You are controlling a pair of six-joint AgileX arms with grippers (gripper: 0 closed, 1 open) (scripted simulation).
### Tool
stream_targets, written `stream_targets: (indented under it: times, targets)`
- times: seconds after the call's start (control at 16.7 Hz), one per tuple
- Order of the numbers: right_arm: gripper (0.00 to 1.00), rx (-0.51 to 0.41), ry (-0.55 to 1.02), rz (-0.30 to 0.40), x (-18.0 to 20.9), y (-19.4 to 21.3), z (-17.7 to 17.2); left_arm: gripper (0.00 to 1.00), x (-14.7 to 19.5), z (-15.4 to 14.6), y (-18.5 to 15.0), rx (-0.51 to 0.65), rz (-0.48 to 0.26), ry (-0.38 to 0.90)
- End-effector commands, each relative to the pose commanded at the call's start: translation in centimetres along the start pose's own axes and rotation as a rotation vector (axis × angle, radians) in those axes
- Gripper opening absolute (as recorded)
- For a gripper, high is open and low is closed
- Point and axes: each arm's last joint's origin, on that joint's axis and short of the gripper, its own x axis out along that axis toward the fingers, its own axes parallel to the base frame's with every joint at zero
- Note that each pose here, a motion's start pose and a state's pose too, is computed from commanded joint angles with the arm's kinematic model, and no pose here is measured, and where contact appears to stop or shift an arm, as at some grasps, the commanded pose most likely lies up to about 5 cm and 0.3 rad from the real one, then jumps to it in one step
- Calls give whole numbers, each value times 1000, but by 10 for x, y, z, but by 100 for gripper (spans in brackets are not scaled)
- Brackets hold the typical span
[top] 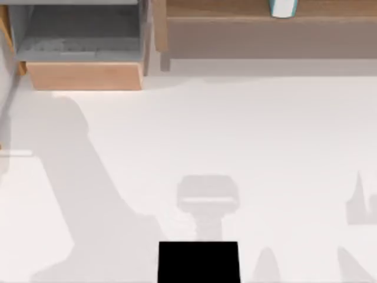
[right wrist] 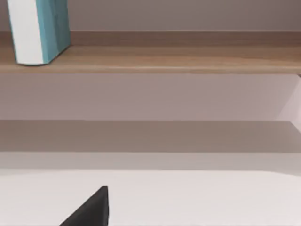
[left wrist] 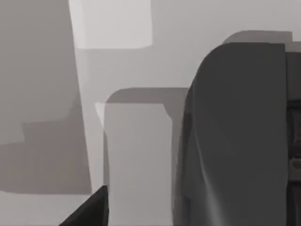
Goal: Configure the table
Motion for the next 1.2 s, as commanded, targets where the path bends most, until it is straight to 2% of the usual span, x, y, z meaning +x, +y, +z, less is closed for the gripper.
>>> stream_targets:
  times: [0.3,1.08,1.2]
  targets:
    - [100,0,0,0,0,0,0,100,4,0,-1,1,-2,5]
    - [100,0,0,0,0,0,0,2,4,0,-1,1,-2,5]
    - [100,0,0,0,0,0,0,0,4,0,-1,1,-2,5]
